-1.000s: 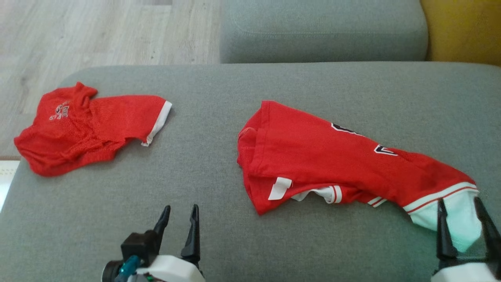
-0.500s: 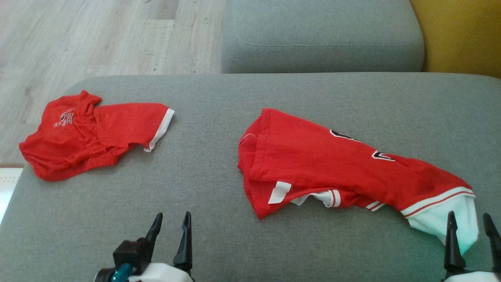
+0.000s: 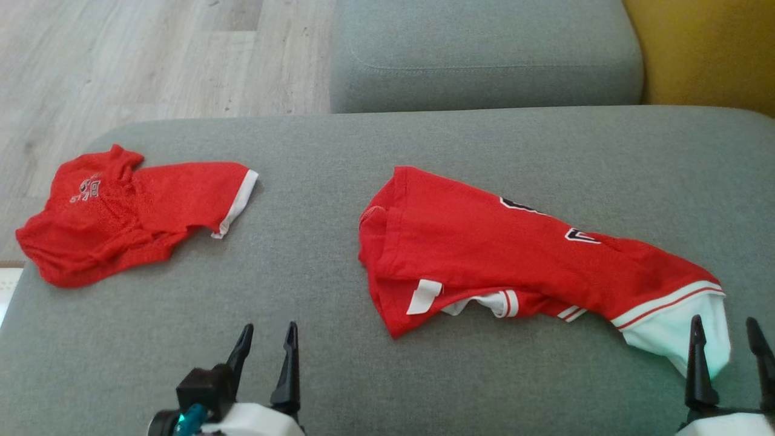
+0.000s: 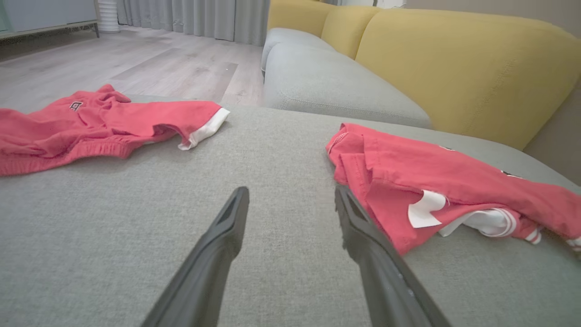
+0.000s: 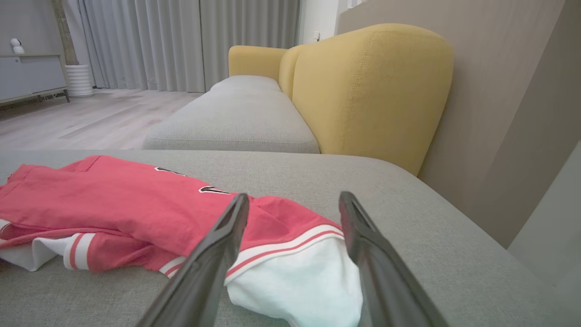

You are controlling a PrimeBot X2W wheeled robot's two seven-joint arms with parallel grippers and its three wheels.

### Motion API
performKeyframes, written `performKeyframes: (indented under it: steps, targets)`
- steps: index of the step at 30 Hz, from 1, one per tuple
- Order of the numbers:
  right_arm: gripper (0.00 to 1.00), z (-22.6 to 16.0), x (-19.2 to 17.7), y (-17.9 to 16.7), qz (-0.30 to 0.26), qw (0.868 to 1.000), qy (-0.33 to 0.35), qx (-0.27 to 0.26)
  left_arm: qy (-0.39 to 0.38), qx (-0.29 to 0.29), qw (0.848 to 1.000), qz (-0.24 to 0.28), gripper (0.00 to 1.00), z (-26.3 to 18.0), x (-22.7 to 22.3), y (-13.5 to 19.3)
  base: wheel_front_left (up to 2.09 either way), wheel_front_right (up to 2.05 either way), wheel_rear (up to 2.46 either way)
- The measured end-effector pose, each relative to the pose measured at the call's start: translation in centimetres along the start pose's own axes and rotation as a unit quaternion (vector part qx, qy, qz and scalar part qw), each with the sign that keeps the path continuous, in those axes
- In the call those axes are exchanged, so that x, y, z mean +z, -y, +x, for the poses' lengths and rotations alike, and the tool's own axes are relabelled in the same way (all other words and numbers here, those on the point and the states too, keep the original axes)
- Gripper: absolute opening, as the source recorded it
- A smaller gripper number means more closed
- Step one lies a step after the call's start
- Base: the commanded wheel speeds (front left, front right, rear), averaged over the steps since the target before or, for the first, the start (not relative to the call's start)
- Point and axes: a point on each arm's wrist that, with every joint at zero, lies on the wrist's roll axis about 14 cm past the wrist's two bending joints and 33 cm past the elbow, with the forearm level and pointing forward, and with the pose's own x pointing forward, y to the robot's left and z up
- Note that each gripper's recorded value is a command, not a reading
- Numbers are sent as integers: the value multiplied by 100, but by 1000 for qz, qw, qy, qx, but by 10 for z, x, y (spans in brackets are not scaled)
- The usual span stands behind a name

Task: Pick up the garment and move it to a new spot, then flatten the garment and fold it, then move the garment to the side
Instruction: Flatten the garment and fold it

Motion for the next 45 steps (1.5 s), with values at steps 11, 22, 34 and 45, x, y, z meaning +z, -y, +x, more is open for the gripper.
performKeyframes:
  steps: [11, 22, 34, 45]
  targets:
    - [100, -7, -33, 12, 6, 998, -56, -22, -17, -124, 992, -4, 100, 41, 8, 79, 0, 0, 0]
    - [100, 35, -55, 21, 15, 989, -138, -44, -127, -160, 978, 35, 100, 100, -30, 112, 0, 0, 0]
    - [100, 28, -77, 28, 18, 982, -178, -57, -168, -139, 975, 47, 100, 105, -58, 102, 0, 0, 0]
    - [100, 25, -88, 28, 25, 978, -200, -58, -185, -151, 970, 41, 100, 99, -69, 109, 0, 0, 0]
